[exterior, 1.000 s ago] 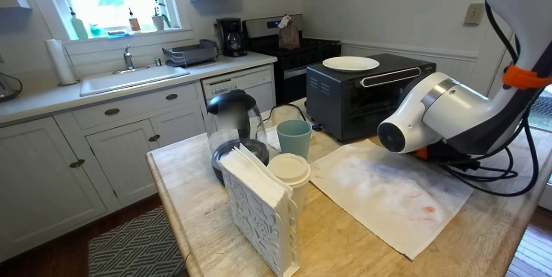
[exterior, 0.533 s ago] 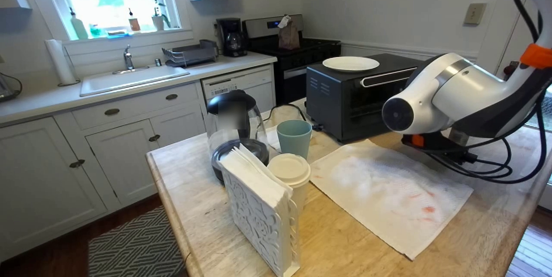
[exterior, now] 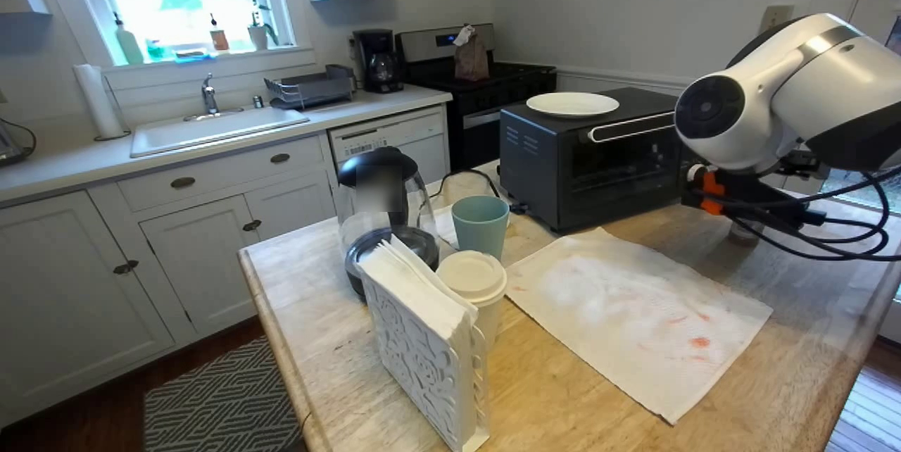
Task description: Pick up the spice bottle and make it stand upright on the table
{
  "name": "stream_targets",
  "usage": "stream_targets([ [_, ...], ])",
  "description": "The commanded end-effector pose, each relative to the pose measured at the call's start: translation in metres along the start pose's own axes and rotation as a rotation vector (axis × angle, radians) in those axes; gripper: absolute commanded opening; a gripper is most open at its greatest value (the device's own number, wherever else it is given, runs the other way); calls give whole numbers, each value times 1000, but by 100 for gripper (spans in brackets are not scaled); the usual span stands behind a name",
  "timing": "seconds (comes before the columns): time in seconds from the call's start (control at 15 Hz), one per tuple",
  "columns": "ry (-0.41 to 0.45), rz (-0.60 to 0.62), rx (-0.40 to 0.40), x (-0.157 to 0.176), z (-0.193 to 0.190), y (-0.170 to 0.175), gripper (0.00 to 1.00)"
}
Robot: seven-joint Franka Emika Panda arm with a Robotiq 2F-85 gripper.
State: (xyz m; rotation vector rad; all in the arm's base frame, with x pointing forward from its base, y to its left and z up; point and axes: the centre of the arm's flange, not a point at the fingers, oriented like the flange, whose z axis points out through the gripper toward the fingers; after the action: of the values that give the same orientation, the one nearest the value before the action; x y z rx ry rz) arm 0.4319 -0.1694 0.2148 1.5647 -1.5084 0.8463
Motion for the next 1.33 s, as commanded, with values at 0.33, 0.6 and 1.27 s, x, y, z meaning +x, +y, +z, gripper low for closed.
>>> stream_targets([
  [0.33,-245,-87,150,71,5,42,100],
  [0.6,-390,-123,256,96,12,51,100],
  [1.27,-623,-196,281,134,32,84,100],
])
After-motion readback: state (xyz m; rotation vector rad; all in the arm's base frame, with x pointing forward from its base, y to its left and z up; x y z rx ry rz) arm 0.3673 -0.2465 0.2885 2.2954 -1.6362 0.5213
